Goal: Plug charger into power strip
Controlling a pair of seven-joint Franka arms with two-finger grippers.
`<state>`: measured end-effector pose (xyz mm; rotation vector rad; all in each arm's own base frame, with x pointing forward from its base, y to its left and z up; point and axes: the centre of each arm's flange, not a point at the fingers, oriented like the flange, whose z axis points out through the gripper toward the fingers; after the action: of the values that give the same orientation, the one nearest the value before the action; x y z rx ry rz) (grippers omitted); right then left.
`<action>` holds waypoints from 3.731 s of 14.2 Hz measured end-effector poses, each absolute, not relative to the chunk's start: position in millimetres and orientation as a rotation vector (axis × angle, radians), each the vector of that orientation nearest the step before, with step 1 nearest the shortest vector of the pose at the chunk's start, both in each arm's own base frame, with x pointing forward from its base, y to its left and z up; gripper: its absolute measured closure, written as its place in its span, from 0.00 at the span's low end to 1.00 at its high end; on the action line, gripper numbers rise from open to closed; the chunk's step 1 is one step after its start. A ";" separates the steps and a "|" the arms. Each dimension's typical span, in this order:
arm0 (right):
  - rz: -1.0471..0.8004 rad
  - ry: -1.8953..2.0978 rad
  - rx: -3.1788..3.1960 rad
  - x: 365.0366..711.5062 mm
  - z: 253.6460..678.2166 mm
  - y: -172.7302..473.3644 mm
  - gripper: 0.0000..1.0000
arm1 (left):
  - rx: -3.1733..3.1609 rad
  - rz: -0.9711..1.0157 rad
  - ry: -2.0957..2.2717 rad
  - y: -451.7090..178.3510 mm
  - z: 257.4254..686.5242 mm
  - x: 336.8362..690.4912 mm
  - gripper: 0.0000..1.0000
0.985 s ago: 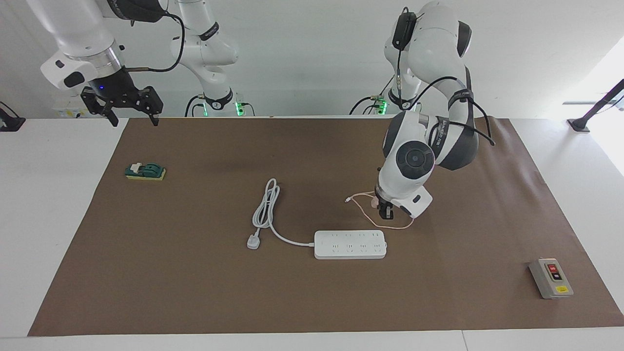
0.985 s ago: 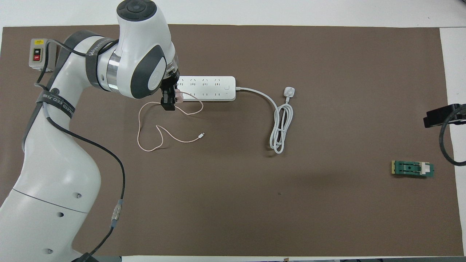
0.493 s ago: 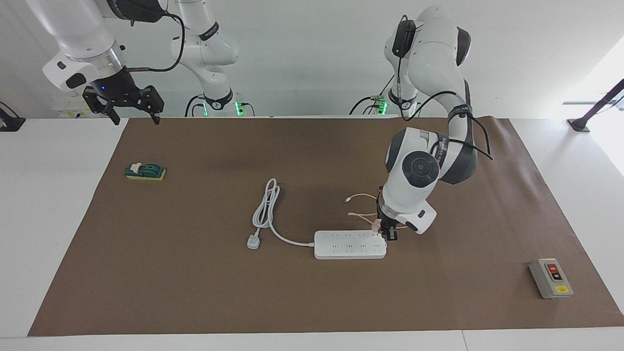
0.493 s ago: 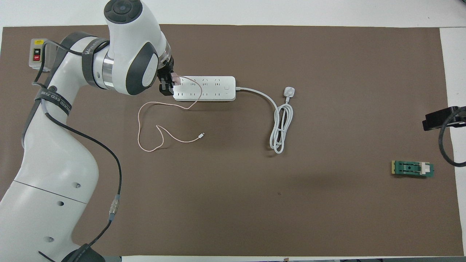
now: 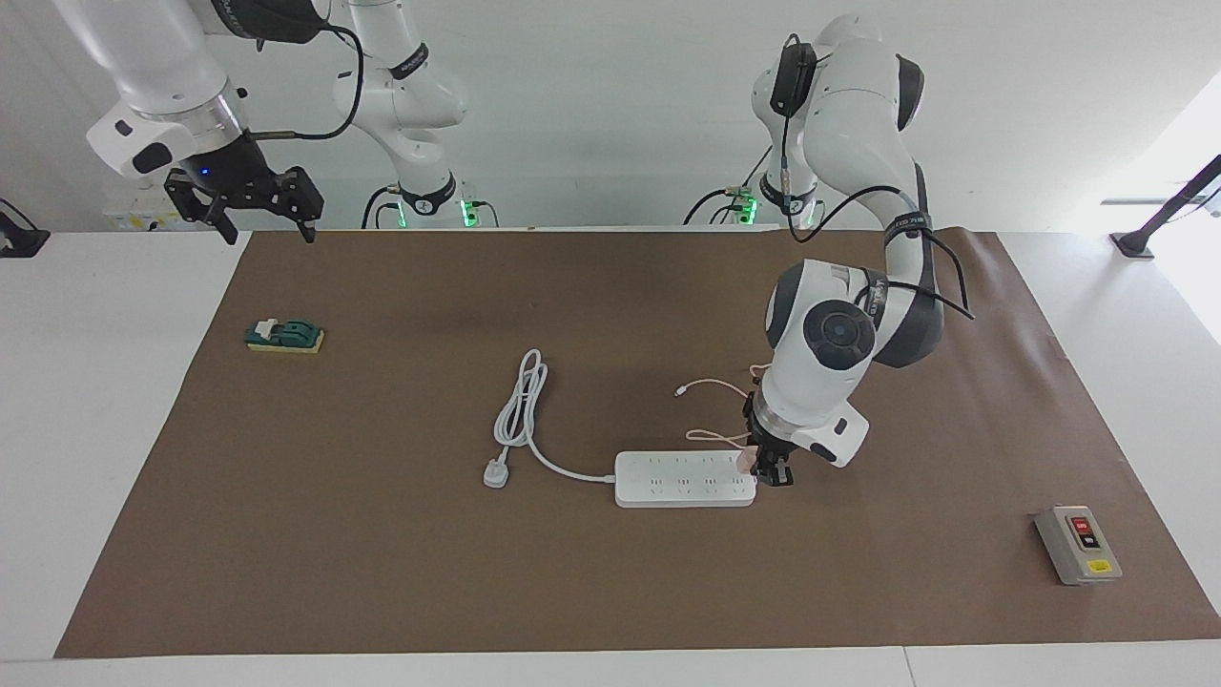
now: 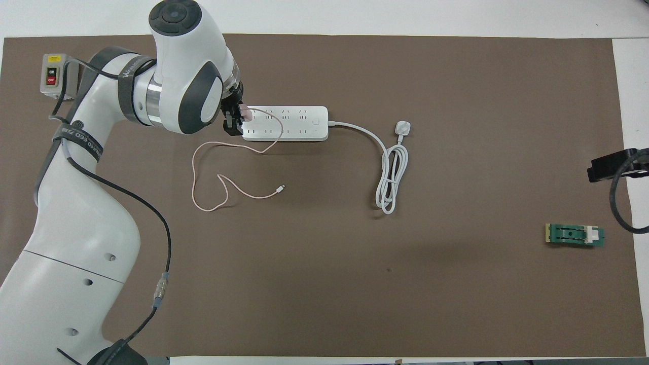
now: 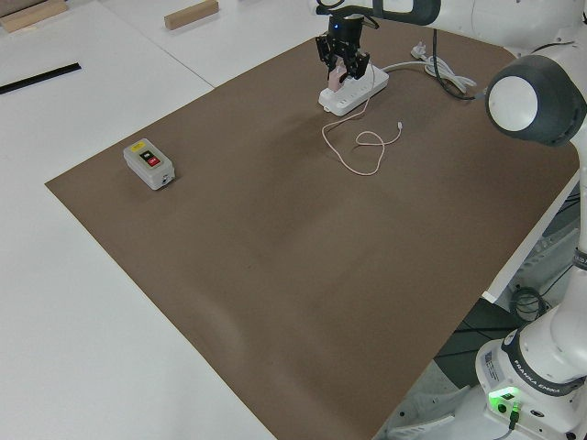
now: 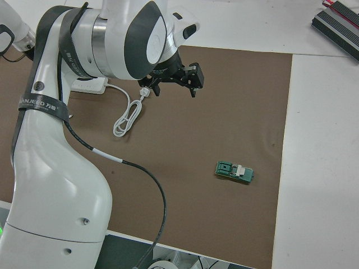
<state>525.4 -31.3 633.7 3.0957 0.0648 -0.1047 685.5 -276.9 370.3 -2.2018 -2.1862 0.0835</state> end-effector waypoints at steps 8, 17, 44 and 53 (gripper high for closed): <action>-0.103 0.065 3.096 525.1 634.2 -31.3 0.00 | -2.183 0.106 -2.153 -281.3 352.0 677.1 0.66; -0.103 0.065 3.096 525.1 634.2 -31.3 0.00 | -2.192 0.096 -2.129 -288.4 346.1 671.6 0.66; -0.103 0.065 3.096 525.1 634.2 -31.3 0.00 | -2.248 -0.124 -2.254 -239.3 442.0 673.3 0.00; -0.103 0.065 3.096 525.1 634.3 -31.3 0.00 | -2.843 -0.059 -1.238 -89.4 518.5 668.0 0.00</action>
<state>525.1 -31.3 634.3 3.0957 0.0648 -0.1030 668.0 -89.4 518.5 -2.8426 -1.2379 -0.0593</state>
